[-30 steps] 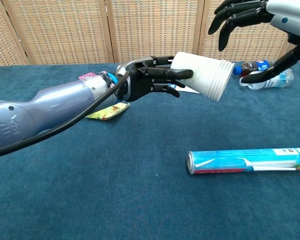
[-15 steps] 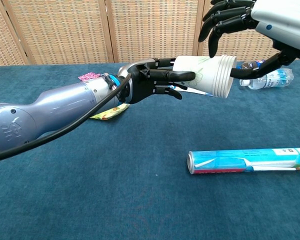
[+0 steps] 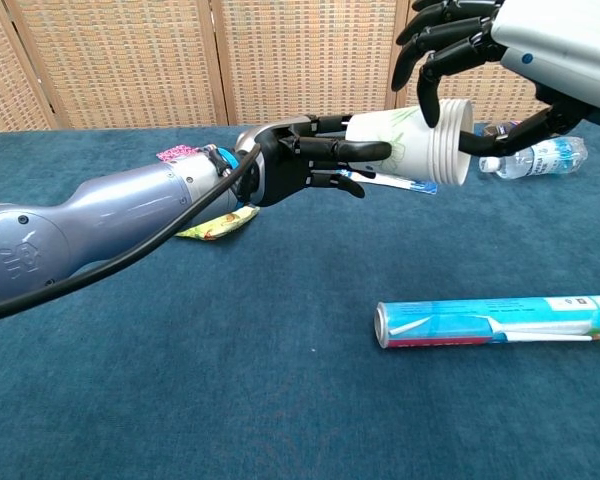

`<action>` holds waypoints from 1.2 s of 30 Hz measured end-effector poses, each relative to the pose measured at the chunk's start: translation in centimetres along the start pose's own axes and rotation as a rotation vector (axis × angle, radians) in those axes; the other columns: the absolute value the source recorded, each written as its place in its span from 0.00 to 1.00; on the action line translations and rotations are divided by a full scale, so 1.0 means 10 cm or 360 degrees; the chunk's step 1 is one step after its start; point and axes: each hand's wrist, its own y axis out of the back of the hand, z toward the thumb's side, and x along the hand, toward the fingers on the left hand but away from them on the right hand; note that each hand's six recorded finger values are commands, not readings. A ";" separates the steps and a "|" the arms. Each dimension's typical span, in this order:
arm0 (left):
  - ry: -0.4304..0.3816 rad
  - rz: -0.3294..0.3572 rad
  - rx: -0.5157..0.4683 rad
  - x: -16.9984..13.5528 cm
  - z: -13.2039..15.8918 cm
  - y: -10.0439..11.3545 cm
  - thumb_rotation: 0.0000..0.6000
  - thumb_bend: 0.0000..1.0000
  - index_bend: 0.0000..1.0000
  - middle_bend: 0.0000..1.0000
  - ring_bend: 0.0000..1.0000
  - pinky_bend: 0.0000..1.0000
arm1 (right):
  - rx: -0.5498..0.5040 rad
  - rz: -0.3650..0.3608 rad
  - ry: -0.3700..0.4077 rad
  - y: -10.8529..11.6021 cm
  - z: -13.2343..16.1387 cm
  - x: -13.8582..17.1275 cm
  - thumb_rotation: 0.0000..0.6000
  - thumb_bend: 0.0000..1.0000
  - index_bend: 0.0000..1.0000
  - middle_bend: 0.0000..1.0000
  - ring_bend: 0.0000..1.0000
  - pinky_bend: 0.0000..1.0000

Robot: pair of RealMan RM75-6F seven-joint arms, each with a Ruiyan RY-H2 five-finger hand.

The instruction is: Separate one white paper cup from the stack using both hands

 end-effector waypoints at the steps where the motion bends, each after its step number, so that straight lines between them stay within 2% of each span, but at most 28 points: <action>1: 0.0000 0.0000 0.0001 0.00 0.00 0.00 1.00 0.03 0.45 0.45 0.46 0.49 | 0.0000 -0.0001 0.0001 0.00 0.00 0.00 1.00 0.52 0.57 0.42 0.23 0.16; 4: 0.0003 0.0000 0.0000 0.00 0.00 0.00 1.00 0.03 0.45 0.45 0.47 0.49 | -0.0004 -0.0003 0.0002 0.00 0.01 0.00 1.00 0.53 0.58 0.42 0.23 0.16; 11: 0.0012 -0.0004 0.0001 0.00 -0.02 -0.01 1.00 0.03 0.45 0.45 0.46 0.49 | -0.0001 -0.0013 0.0007 0.00 0.02 0.00 1.00 0.54 0.68 0.41 0.23 0.16; 24: 0.0016 0.0005 0.0008 -0.01 -0.03 0.02 1.00 0.04 0.45 0.45 0.46 0.49 | 0.0019 -0.0042 0.0007 0.04 0.00 0.07 1.00 0.55 0.71 0.39 0.23 0.16; 30: 0.0016 0.0064 0.0034 -0.05 -0.01 0.22 1.00 0.04 0.45 0.45 0.46 0.49 | 0.0071 -0.0066 0.0000 0.15 -0.07 0.19 1.00 0.55 0.71 0.39 0.23 0.16; 36: 0.0005 0.0151 0.0072 -0.15 0.06 0.55 1.00 0.04 0.45 0.45 0.46 0.49 | 0.0119 -0.0042 -0.0020 0.22 -0.16 0.34 1.00 0.55 0.71 0.39 0.23 0.16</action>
